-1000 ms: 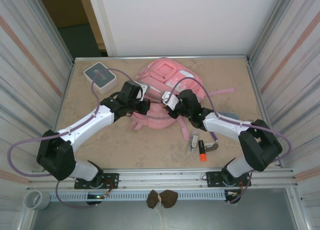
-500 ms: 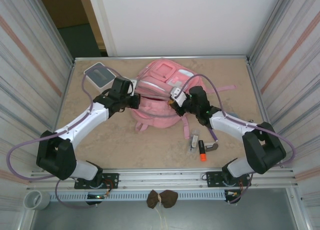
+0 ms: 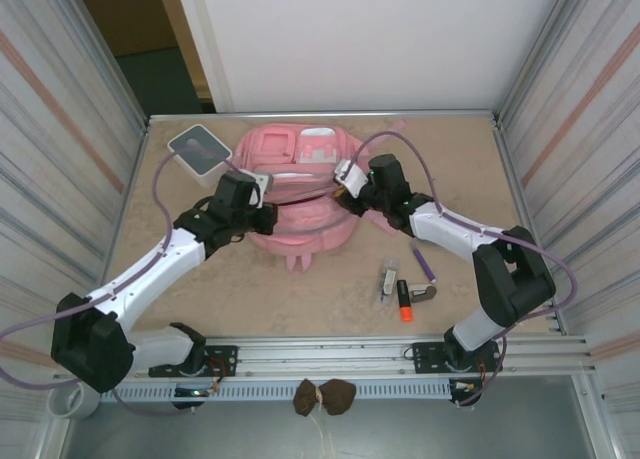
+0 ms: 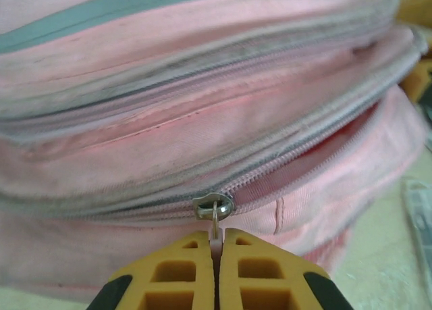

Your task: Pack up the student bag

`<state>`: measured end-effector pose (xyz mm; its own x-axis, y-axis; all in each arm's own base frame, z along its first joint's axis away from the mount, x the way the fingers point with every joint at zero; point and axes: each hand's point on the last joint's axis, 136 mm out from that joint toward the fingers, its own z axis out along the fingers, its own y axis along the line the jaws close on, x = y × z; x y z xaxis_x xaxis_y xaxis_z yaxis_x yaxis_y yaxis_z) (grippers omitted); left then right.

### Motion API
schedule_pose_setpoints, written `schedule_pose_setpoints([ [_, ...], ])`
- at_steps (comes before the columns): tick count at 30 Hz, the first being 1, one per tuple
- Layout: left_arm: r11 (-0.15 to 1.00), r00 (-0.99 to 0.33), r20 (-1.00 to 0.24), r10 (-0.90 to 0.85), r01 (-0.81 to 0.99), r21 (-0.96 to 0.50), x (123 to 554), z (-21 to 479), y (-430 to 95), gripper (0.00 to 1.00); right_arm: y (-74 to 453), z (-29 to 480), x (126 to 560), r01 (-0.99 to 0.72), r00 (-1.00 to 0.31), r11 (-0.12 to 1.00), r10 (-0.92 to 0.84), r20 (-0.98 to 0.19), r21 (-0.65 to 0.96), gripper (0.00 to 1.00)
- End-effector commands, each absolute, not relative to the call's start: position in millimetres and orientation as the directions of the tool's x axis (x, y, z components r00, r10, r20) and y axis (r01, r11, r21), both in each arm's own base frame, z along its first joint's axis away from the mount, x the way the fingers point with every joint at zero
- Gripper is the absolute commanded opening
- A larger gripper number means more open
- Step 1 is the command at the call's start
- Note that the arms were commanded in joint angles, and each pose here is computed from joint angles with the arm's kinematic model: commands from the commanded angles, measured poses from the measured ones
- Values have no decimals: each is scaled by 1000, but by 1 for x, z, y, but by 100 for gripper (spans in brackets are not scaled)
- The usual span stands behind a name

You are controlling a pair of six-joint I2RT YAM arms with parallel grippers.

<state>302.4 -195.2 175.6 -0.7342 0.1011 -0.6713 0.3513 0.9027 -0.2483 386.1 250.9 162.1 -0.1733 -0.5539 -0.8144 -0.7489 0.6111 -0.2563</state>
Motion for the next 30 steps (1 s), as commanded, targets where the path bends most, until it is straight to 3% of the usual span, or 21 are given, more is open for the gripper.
schedule_pose_setpoints([
  [1, 849, -688, -721, 82, 427, -312, 310, 208, -226, 0, 224, 187, 379, -691, -193, 674, -522, -831, -263, 39],
  [8, 798, -673, -732, 104, 496, -342, 309, 221, -246, 0, 263, 203, 327, -814, -62, 508, -560, -826, -283, 55],
  [15, 791, -677, -727, 112, 504, -348, 303, 219, -245, 0, 309, 196, 322, -870, 31, 372, -613, -790, -323, 58],
  [20, 788, -678, -724, 125, 511, -343, 300, 219, -244, 0, 317, 181, 339, -853, 37, 369, -663, -748, -370, 56],
  [22, 787, -678, -724, 128, 513, -342, 299, 217, -243, 0, 315, 178, 341, -846, 38, 373, -671, -740, -382, 49],
  [26, 803, -684, -722, 110, 489, -342, 301, 217, -233, 0, 299, 173, 346, -819, 7, 414, -684, -730, -396, 15],
  [30, 849, -686, -723, 83, 428, -310, 307, 214, -207, 0, 273, 171, 349, -789, -40, 480, -664, -746, -385, 1],
])
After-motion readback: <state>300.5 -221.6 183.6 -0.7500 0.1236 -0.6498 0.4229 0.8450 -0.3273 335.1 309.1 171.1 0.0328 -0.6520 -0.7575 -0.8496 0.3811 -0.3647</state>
